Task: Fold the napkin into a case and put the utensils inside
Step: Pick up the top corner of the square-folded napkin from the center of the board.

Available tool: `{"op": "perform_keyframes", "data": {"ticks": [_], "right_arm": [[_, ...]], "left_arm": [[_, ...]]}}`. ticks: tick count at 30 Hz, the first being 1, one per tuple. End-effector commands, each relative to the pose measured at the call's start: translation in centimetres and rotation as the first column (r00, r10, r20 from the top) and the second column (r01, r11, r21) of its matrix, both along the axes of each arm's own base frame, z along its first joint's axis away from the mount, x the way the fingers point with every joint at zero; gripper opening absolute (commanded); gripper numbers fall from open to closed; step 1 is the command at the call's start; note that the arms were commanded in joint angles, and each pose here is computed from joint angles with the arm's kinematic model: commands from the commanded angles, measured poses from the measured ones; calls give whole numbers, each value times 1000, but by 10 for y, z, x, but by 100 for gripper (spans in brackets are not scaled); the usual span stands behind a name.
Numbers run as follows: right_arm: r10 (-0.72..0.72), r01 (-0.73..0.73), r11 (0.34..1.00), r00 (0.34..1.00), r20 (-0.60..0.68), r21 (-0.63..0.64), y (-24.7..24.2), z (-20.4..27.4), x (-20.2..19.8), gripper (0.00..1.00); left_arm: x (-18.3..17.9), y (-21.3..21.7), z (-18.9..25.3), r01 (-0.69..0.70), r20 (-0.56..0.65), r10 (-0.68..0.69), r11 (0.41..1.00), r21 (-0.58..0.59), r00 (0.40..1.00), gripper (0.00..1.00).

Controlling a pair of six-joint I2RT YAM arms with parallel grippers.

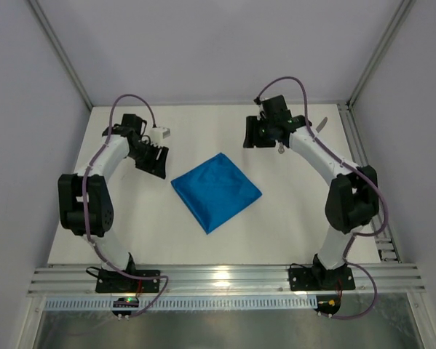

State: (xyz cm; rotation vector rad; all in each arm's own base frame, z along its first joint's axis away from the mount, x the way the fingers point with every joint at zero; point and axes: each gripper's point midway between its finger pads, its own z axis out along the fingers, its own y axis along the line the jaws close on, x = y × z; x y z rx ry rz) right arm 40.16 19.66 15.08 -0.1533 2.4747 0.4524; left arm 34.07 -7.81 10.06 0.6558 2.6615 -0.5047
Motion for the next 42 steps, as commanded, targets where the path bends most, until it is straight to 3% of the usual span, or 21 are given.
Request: {"op": "perform_keyframes", "data": {"ticks": [1,3,6,10,19,36,42], "right_arm": [[77,-79,995,996,-44,-57,13,-11,28,54],[82,-87,994,994,-73,-61,17,-28,35,53],[154,-154,987,988,-1,45,47,-24,55,47],[144,-142,988,989,-28,52,70,-44,88,26],[153,-140,986,978,-139,95,91,-103,76,26],[185,-168,979,970,-157,117,96,-124,73,27],[184,-168,979,973,-138,117,96,-121,75,10]], "left_arm": [[25,-13,4,-11,32,11,1000,-24,999,56],[31,-20,-1,-2,27,3,1000,-21,1000,55],[35,-27,-9,13,21,-13,1000,-8,1000,55],[37,-41,-12,36,10,-36,999,-7,999,55],[28,-40,-10,58,0,-58,998,-9,998,54],[29,-39,-11,72,9,-72,997,-2,997,54],[29,-39,-11,78,8,-78,997,-1,997,54]]}}
